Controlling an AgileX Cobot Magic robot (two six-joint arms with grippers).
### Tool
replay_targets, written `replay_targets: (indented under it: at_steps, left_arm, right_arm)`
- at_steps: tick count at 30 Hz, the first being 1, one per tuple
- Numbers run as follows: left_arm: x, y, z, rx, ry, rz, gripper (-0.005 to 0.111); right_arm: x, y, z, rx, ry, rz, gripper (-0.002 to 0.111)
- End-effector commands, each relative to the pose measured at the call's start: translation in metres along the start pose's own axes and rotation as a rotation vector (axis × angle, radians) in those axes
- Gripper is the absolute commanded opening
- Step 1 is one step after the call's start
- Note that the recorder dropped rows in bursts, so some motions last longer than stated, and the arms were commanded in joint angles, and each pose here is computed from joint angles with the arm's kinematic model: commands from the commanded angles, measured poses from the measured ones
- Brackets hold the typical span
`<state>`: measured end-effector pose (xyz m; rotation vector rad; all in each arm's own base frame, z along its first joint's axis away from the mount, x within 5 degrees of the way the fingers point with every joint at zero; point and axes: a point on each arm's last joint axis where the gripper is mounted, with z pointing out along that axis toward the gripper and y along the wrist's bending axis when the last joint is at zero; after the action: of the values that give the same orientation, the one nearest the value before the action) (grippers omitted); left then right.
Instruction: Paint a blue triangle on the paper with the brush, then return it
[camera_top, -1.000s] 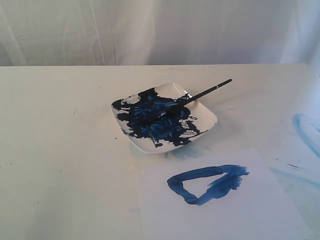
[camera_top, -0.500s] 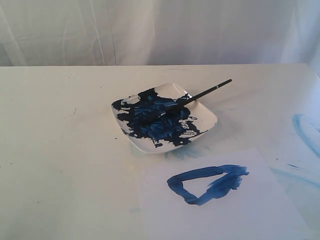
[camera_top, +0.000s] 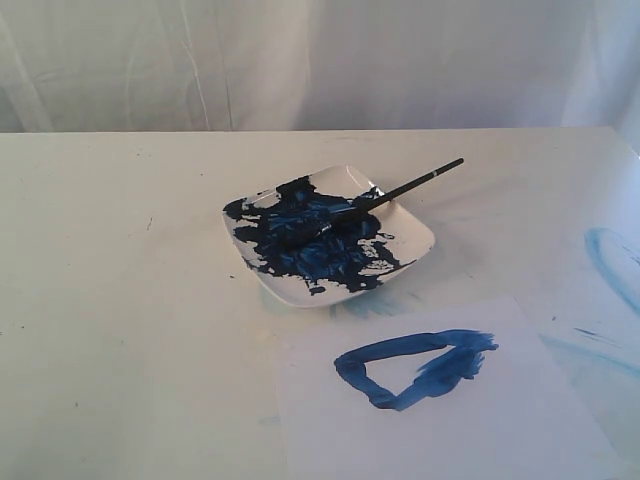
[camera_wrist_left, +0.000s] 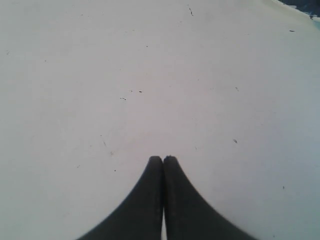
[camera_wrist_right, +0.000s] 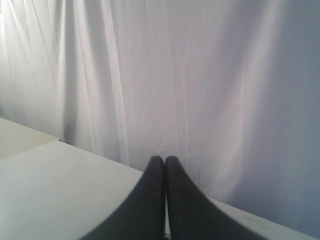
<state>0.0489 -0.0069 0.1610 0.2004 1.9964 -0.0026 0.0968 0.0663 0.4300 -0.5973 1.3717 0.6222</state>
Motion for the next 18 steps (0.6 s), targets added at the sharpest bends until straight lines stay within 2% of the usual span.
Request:
replay_targets:
  at_steps: [1,12,16,18]
  left_arm:
    - [0.002,0.0,0.0,0.001,0.007,-0.028,0.0]
    - [0.002,0.0,0.0,0.001,0.007,-0.025,0.0]
    - [0.002,0.0,0.0,0.001,0.007,-0.025,0.0]
    - [0.002,0.0,0.0,0.001,0.007,-0.025,0.0]
  right_arm:
    - [-0.003,0.008,-0.007,-0.017,-0.019,-0.028,0.0]
    - [-0.007,0.014,-0.013,-0.013,-0.043,-0.048,0.0]
    - [-0.014,0.027,-0.028,-0.01,-0.095,-0.092,0.0]
    - [-0.02,0.035,-0.043,0.04,-0.158,-0.15,0.0]
